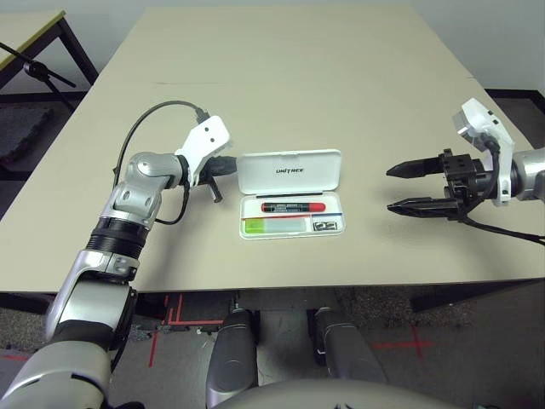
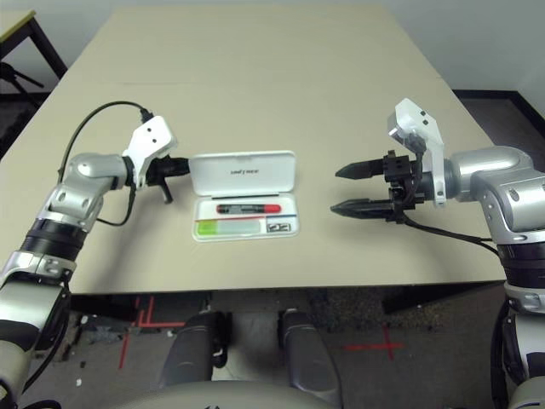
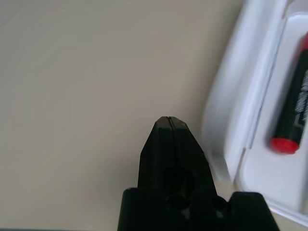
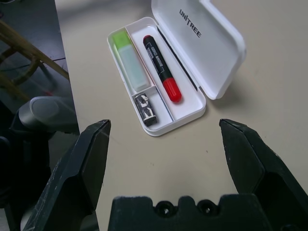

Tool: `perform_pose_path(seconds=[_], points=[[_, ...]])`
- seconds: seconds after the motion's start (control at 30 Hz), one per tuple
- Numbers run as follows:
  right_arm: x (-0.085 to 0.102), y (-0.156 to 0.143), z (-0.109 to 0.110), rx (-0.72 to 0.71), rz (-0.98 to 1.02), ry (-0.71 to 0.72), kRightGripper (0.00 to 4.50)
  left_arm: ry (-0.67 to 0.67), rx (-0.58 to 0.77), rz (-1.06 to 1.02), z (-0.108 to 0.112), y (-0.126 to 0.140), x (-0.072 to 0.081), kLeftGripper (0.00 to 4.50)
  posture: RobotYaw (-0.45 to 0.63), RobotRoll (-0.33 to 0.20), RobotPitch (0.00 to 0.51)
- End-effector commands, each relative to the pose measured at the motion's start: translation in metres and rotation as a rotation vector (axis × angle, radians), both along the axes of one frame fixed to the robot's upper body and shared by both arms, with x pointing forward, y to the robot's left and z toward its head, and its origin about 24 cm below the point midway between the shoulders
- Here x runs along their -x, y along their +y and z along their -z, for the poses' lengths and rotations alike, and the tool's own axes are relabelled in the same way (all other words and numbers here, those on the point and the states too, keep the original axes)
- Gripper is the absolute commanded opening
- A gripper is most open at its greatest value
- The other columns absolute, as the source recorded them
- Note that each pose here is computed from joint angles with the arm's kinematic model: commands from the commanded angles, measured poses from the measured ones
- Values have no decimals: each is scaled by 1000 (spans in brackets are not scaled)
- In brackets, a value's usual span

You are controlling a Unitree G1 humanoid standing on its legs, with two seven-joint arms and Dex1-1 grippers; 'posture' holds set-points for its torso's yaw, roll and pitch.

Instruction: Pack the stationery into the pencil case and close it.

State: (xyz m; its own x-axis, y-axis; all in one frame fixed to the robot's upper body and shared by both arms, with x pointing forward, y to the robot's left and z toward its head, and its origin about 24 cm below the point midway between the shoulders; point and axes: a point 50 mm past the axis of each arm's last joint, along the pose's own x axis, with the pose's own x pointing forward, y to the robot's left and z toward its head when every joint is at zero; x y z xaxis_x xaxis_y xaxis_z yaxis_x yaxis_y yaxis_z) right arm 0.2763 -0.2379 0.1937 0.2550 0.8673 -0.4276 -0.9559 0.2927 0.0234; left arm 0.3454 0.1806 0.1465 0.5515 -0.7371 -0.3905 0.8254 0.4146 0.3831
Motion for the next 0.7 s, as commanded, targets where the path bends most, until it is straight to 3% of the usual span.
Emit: perform_pose_path(seconds=[0.03,0.33,0.57,0.7], points=[[1,4,4,4,-16,13,4500,16,45,117,-4,-12,11,44,-35,0,113],[0,8,8,4,-27,20,4500,106,5,302,8,-33,43,44,-33,0,116],[1,11,12,6,-36,25,4500,142,-170,280,40,-31,43,44,-33,0,118],[2,12,13,8,-39,29,4500,141,-199,273,45,-28,41,44,-39,0,118]])
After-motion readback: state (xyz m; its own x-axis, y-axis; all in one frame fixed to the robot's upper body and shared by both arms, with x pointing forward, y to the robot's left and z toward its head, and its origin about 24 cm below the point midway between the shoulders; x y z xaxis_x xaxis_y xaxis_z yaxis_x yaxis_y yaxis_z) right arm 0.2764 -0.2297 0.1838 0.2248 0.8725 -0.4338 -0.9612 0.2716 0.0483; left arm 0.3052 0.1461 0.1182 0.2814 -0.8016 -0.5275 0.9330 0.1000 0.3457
